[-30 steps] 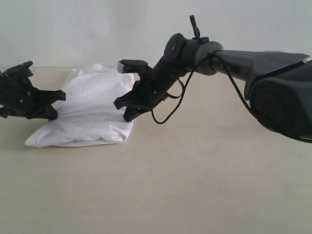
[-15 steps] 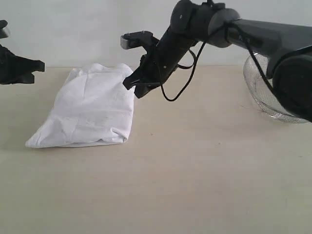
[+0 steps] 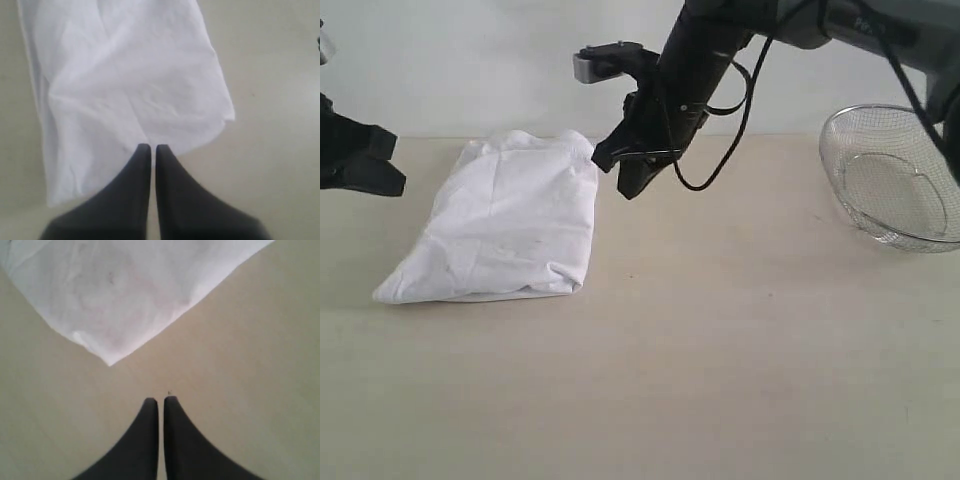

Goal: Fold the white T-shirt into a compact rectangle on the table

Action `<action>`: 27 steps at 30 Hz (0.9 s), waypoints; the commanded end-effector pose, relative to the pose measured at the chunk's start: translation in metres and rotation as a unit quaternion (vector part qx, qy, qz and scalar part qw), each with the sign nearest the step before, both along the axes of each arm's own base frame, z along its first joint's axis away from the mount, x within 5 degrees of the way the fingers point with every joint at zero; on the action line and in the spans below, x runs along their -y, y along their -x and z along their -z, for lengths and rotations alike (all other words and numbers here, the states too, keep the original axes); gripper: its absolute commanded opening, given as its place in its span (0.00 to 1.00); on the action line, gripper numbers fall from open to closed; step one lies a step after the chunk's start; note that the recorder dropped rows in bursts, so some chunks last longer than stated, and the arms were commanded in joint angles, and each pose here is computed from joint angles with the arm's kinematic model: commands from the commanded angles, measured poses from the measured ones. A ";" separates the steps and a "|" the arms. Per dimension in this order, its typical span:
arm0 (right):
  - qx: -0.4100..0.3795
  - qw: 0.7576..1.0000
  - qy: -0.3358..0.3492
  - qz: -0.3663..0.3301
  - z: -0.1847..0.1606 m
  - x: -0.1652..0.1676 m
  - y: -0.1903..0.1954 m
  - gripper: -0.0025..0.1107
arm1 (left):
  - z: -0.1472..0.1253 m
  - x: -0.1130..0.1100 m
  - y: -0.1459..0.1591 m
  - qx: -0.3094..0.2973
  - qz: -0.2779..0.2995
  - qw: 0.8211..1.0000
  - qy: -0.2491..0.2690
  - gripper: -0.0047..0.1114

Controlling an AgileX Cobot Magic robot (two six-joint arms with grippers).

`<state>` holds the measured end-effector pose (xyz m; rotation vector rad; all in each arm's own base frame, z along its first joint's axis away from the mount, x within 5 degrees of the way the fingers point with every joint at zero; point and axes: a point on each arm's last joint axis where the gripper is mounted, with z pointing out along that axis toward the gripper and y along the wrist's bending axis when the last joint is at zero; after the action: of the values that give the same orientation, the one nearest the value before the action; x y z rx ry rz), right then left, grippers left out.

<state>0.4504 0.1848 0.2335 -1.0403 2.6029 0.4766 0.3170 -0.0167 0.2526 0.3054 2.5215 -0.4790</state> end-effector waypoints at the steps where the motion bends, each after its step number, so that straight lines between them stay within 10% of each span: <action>1: -0.016 1.000 0.008 0.010 -0.022 0.014 0.029 0.02 | -0.007 0.021 0.055 0.015 0.011 1.000 0.011 0.08; 13: -0.033 0.998 -0.049 0.038 -0.081 0.051 0.166 0.02 | 0.003 0.027 0.192 0.097 -0.043 0.993 0.059 0.08; 27: 0.065 0.987 -0.116 0.089 -0.043 0.094 0.298 0.02 | -0.016 0.022 0.230 0.236 -0.057 0.967 0.074 0.08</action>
<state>0.1669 0.0987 0.2853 -0.7654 2.4783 0.6577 0.0894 -0.0380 0.2673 0.1952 2.0430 -0.4703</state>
